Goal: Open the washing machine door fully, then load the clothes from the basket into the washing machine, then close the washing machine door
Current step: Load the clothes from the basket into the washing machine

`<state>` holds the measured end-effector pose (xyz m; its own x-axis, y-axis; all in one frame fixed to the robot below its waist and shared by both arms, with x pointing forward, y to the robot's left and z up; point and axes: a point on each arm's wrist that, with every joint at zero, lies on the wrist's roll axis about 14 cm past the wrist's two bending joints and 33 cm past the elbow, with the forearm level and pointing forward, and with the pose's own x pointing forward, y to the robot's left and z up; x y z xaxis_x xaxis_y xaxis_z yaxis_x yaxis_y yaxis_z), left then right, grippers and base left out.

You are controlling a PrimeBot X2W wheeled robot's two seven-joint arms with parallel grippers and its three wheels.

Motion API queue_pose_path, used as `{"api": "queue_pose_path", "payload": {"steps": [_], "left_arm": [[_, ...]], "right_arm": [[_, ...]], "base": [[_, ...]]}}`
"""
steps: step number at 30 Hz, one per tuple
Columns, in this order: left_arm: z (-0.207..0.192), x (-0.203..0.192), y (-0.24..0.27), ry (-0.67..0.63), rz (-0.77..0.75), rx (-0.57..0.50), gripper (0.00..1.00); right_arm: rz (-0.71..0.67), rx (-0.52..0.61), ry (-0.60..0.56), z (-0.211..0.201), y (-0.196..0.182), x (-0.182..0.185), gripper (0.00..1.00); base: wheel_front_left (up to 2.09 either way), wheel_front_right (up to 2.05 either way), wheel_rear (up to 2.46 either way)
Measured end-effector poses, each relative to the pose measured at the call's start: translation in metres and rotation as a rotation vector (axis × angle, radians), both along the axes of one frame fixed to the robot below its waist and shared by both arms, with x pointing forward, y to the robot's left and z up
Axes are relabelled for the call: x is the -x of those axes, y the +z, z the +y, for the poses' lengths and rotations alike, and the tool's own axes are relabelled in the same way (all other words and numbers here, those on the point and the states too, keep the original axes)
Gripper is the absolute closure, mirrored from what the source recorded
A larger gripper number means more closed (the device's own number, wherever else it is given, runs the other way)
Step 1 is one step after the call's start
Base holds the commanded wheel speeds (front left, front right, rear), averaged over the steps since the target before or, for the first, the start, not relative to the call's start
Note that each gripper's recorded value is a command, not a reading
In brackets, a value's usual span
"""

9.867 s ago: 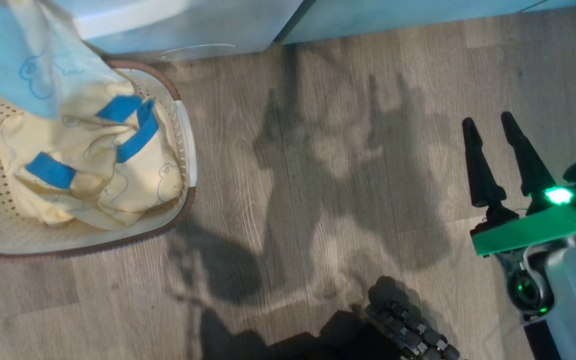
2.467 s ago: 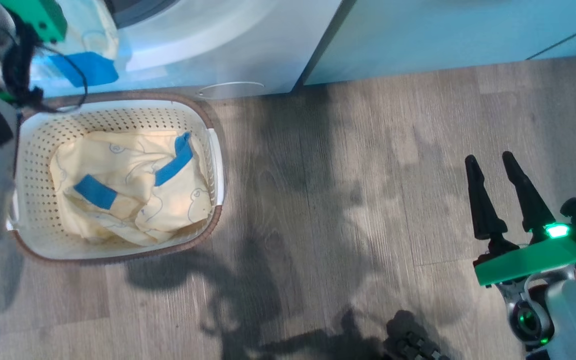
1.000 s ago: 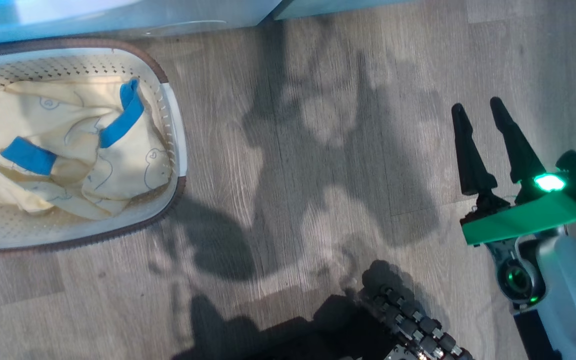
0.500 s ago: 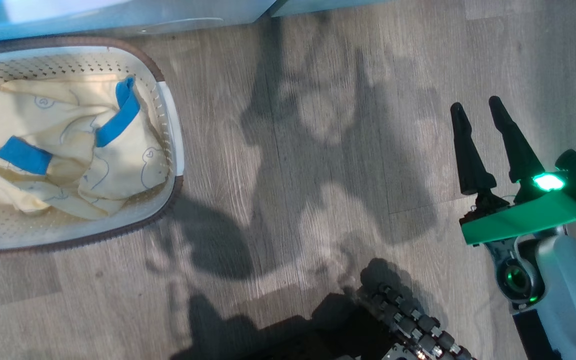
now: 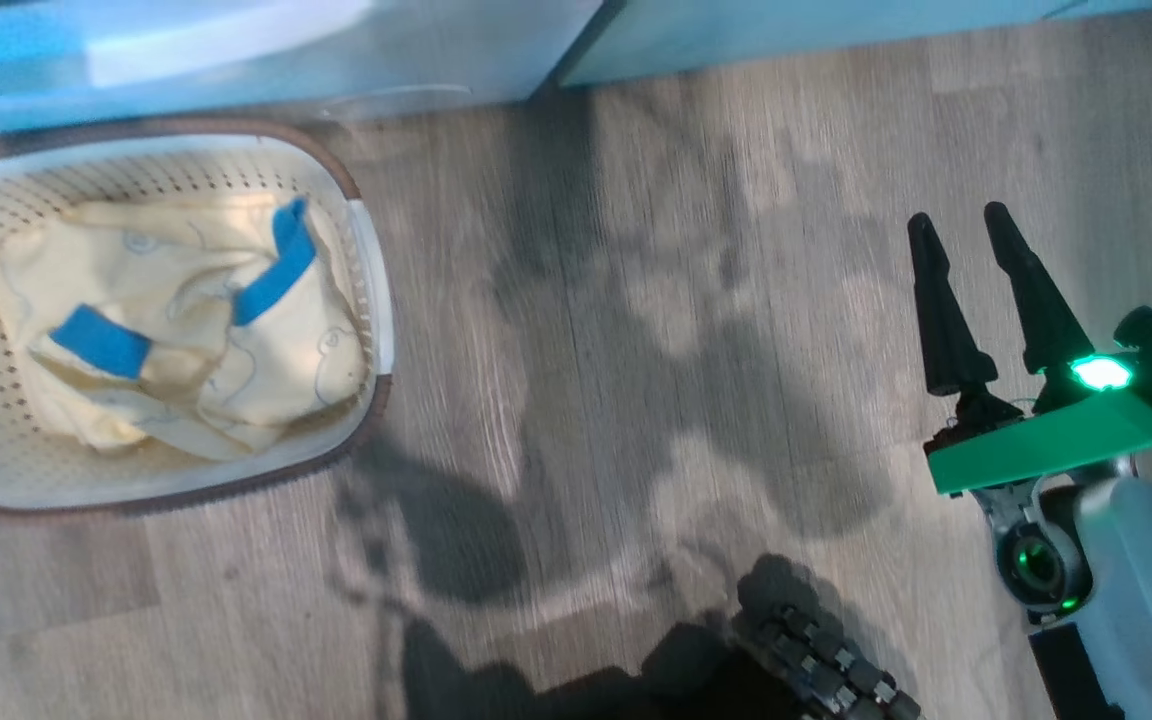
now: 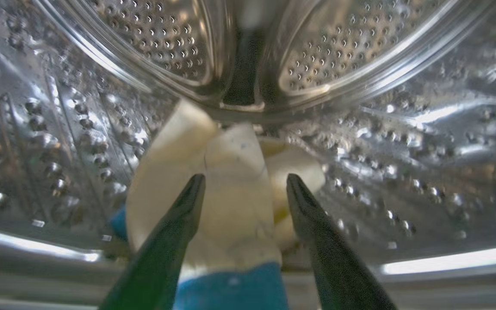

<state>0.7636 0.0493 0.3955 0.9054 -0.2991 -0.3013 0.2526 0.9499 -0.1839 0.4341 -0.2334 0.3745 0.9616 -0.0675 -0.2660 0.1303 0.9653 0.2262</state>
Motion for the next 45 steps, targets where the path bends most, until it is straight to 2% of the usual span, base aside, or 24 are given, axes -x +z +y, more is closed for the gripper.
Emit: {"api": "queue_pose_path", "payload": {"steps": [7,13,24,33,45], "left_arm": [[-0.002,0.030,-0.004,-0.037,0.090,-0.034,0.00],[0.002,0.054,0.012,-0.043,0.105,-0.040,0.00],[0.004,0.120,0.038,-0.036,-0.004,0.022,0.00],[0.037,0.176,0.058,-0.008,-0.107,0.028,0.00],[0.088,0.262,0.062,0.078,-0.154,0.079,0.00]], "right_arm": [[-0.028,-0.007,-0.008,0.000,0.015,0.010,0.00],[-0.051,-0.020,-0.019,0.001,0.029,0.026,0.00],[-0.104,-0.024,-0.049,-0.006,0.056,0.062,0.00],[-0.155,-0.016,-0.072,-0.013,0.074,0.088,0.00],[-0.248,0.009,-0.049,-0.014,0.102,0.095,0.00]], "base": [[0.00,0.00,0.00],[0.00,0.00,0.00],[0.00,0.00,0.00],[0.00,0.00,0.00],[0.00,0.00,0.00]]}}
